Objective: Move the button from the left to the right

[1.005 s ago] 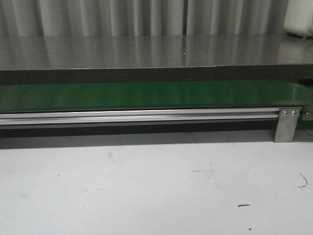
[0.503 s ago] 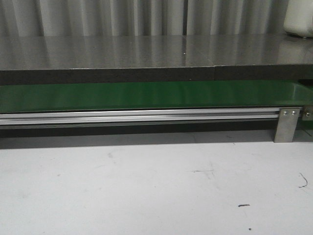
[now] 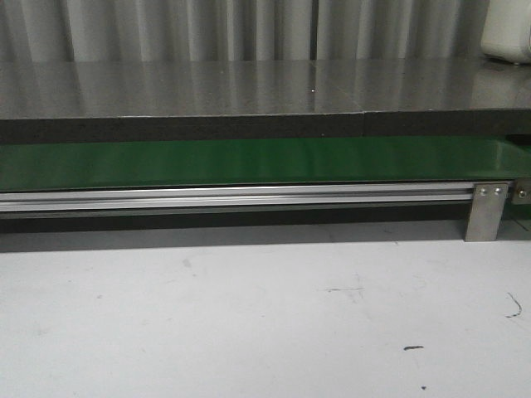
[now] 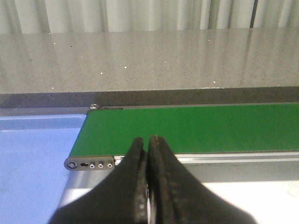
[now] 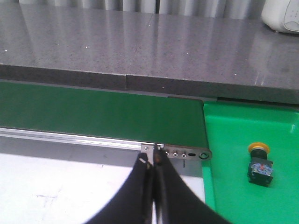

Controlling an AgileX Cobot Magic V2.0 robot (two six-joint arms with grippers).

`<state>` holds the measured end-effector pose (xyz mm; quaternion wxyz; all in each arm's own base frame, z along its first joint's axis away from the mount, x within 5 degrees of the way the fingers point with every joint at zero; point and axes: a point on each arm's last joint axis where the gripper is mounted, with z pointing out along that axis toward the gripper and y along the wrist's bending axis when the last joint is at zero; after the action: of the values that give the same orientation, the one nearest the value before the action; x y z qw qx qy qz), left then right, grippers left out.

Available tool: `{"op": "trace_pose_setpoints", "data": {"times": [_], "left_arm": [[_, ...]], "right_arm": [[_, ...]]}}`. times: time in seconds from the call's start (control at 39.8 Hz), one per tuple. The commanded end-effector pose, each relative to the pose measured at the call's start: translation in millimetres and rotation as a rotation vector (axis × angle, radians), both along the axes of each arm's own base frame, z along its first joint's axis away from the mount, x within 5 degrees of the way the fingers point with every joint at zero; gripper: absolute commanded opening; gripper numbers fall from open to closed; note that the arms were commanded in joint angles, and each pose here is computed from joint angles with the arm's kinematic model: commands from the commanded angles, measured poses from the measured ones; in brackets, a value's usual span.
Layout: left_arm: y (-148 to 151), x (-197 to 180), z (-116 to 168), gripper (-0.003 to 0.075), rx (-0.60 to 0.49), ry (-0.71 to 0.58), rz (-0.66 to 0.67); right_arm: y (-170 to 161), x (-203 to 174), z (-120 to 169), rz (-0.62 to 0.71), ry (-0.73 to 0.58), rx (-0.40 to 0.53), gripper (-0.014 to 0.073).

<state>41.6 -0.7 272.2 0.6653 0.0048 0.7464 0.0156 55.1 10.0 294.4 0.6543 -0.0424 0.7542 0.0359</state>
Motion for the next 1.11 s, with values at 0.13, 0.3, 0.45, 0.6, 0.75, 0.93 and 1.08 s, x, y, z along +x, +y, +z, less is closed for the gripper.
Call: {"op": "trace_pose_setpoints", "data": {"times": [0.13,0.3,0.45,0.6,0.75,0.93,1.08], "left_arm": [[-1.4,3.0,-34.4,-0.0021,-0.041,-0.109,-0.044],[-1.3,10.4,-64.4,-0.0021,-0.053,-0.044,-0.04],[-0.7,14.3,-78.0,-0.0021,-0.053,-0.087,-0.033],[-0.4,14.5,-75.1,-0.0021,-0.053,-0.134,-0.031],[-0.4,14.7,-75.3,-0.0021,-0.053,-0.133,-0.031],[-0.4,14.7,-75.3,-0.0021,-0.053,-0.133,-0.031],[-0.4,14.7,-75.3,-0.0021,-0.053,-0.133,-0.031]], "right_arm": [[-1.4,0.3,15.5,-0.016,-0.098,0.009,-0.0068],[-1.4,0.7,15.4,-0.016,-0.096,0.009,-0.0068],[-1.4,0.7,15.4,-0.016,-0.096,0.009,-0.0068],[-1.4,0.7,15.4,-0.016,-0.096,0.009,-0.0068],[-1.4,0.7,15.4,-0.016,-0.096,0.009,-0.0068],[-1.4,0.7,15.4,-0.016,-0.096,0.009,-0.0068],[-1.4,0.7,15.4,-0.016,-0.096,0.009,-0.0068]]}}
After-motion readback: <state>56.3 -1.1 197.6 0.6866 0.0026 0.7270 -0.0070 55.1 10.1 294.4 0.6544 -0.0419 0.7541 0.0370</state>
